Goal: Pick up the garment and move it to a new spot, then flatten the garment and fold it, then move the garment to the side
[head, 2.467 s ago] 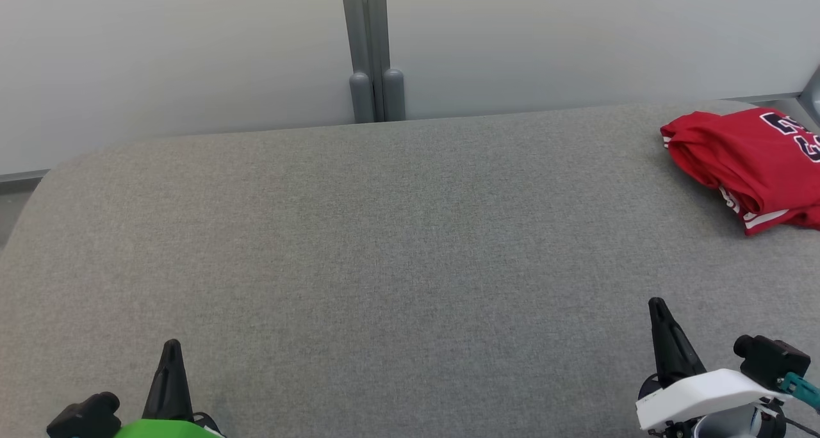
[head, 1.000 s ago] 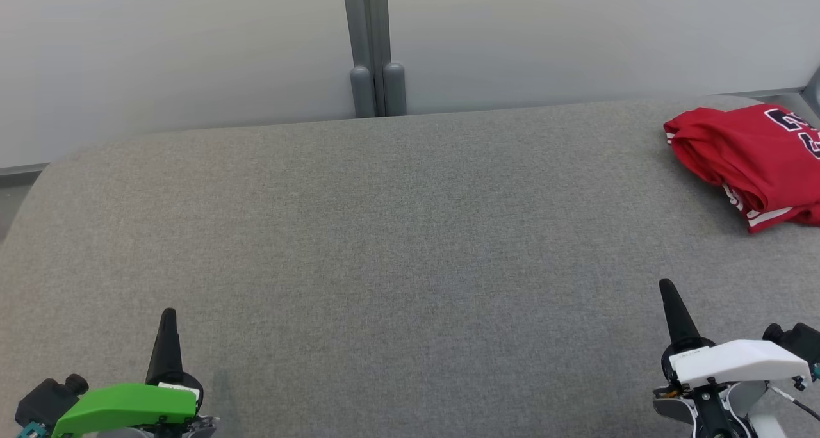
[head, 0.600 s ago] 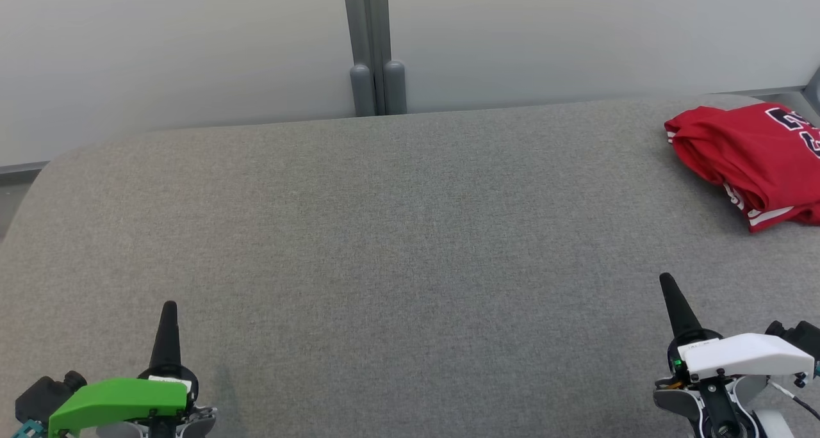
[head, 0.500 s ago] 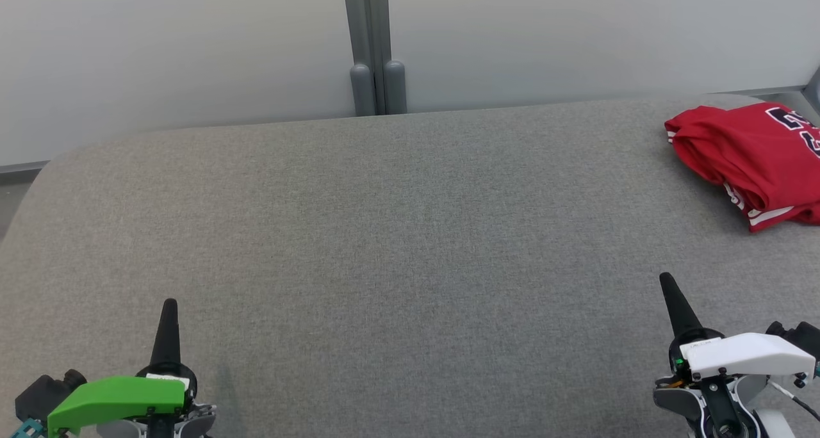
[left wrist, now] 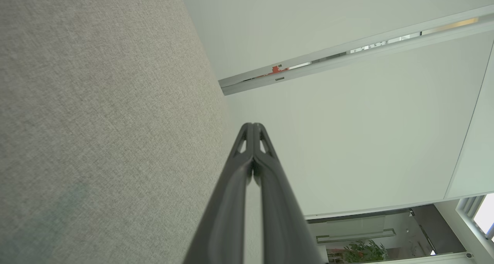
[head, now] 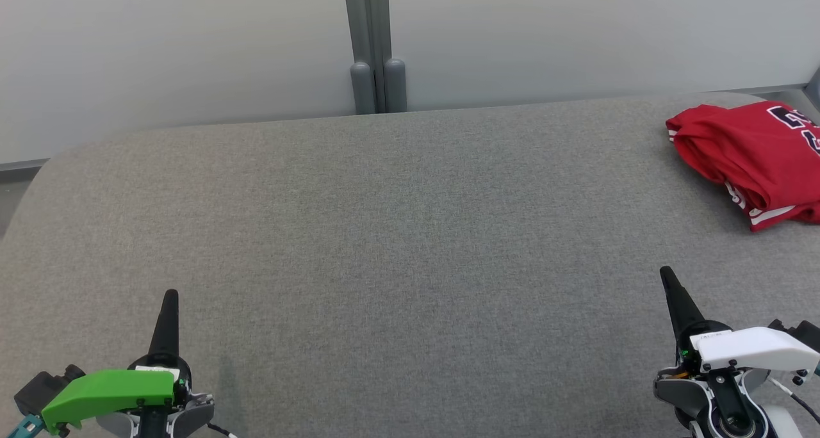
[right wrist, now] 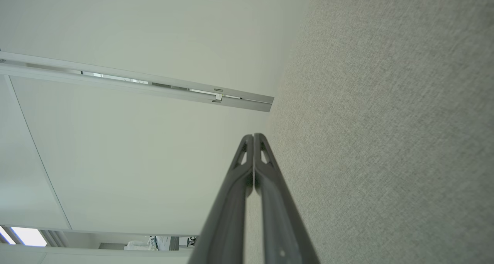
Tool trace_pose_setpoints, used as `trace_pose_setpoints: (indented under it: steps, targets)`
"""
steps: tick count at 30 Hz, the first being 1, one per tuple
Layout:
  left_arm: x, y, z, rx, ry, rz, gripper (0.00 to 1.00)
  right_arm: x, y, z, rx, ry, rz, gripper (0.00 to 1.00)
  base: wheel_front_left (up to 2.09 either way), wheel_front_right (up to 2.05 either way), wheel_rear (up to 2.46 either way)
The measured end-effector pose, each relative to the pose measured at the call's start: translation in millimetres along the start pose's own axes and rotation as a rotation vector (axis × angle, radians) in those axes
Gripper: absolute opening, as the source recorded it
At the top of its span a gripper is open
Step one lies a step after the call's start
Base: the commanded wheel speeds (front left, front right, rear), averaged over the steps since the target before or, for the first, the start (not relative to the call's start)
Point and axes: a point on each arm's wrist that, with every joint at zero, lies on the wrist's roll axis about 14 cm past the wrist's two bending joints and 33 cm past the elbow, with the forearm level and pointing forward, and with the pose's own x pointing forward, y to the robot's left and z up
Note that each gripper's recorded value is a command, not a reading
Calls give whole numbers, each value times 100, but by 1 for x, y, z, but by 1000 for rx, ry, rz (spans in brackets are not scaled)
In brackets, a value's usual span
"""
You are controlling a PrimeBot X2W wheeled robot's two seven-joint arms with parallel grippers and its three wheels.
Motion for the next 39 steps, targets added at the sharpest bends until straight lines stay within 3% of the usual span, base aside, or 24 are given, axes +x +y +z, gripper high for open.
trace_pose_setpoints:
  steps: [24, 39]
  targets:
    - [7, -11, 1, -188, 15, -41, 0, 6, 5, 1, 184, 9, 19, 0, 0, 0, 0]
    - [9, -16, 1, -252, 23, -58, 0, 9, 8, 2, 247, 10, 32, 0, 0, 0, 0]
